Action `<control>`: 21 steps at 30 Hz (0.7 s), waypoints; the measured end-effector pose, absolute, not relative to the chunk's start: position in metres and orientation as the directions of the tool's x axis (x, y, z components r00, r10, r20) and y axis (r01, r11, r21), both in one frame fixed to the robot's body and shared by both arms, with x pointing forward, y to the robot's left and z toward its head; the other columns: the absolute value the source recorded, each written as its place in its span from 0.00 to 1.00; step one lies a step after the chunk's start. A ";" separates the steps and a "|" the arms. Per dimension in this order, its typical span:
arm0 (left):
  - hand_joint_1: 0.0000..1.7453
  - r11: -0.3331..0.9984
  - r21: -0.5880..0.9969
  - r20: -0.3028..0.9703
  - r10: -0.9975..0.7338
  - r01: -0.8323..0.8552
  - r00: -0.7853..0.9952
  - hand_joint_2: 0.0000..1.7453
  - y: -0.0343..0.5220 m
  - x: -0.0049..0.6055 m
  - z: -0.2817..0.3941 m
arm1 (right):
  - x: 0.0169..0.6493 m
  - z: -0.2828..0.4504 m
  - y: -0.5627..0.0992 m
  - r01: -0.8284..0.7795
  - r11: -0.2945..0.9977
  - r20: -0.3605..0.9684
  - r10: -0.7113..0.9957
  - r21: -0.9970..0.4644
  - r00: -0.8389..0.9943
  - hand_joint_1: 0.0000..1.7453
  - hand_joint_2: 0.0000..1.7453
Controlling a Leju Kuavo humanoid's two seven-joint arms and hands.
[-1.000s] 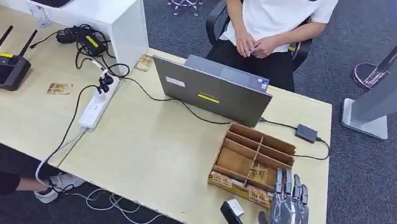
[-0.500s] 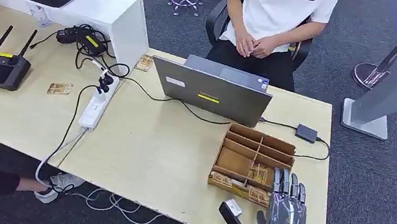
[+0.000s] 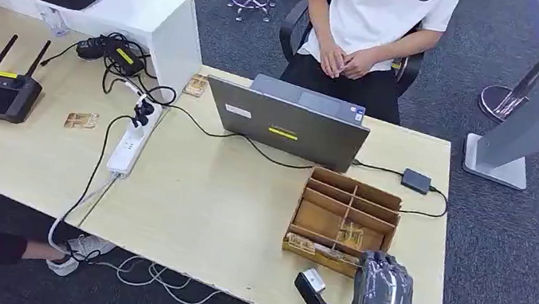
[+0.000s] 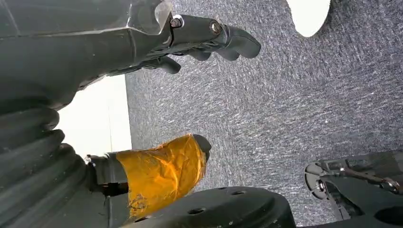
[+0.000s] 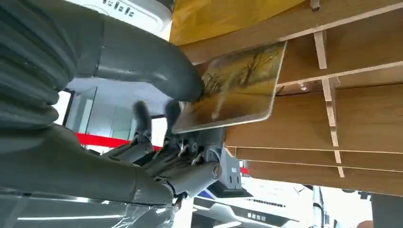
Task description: Pass the card to the sensor for recognition and then transmit it.
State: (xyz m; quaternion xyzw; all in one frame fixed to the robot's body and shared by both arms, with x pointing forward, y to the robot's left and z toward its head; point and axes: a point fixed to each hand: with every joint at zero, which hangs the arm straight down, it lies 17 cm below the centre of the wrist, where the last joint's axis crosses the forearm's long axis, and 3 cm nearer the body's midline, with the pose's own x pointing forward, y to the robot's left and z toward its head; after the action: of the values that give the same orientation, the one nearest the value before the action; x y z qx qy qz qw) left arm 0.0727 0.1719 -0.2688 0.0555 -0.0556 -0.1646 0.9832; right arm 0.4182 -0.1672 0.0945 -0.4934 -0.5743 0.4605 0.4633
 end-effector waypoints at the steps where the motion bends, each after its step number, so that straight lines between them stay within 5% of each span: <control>1: 0.00 0.940 0.127 0.091 -0.330 0.318 0.940 1.00 0.172 0.073 -0.269 | 0.418 0.095 -0.167 0.141 0.089 0.078 0.993 -0.986 -0.084 1.00 1.00; 8: 0.00 0.939 0.127 0.091 -0.331 0.319 0.939 1.00 0.172 0.073 -0.269 | 0.424 0.113 -0.169 0.202 0.102 0.088 0.993 -0.974 -0.076 1.00 1.00; 21: 0.00 0.938 0.118 0.074 -0.337 0.327 0.939 1.00 0.170 0.069 -0.269 | 0.423 0.279 -0.132 0.589 0.221 0.044 0.953 -0.777 -0.300 1.00 1.00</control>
State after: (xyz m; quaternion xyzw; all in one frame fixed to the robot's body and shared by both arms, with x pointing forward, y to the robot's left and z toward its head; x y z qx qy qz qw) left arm 0.0691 0.1701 -0.2688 0.0518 -0.0465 -0.1688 0.9832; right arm 0.4226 -0.1318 0.2787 -0.5257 -0.7330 0.3360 0.2709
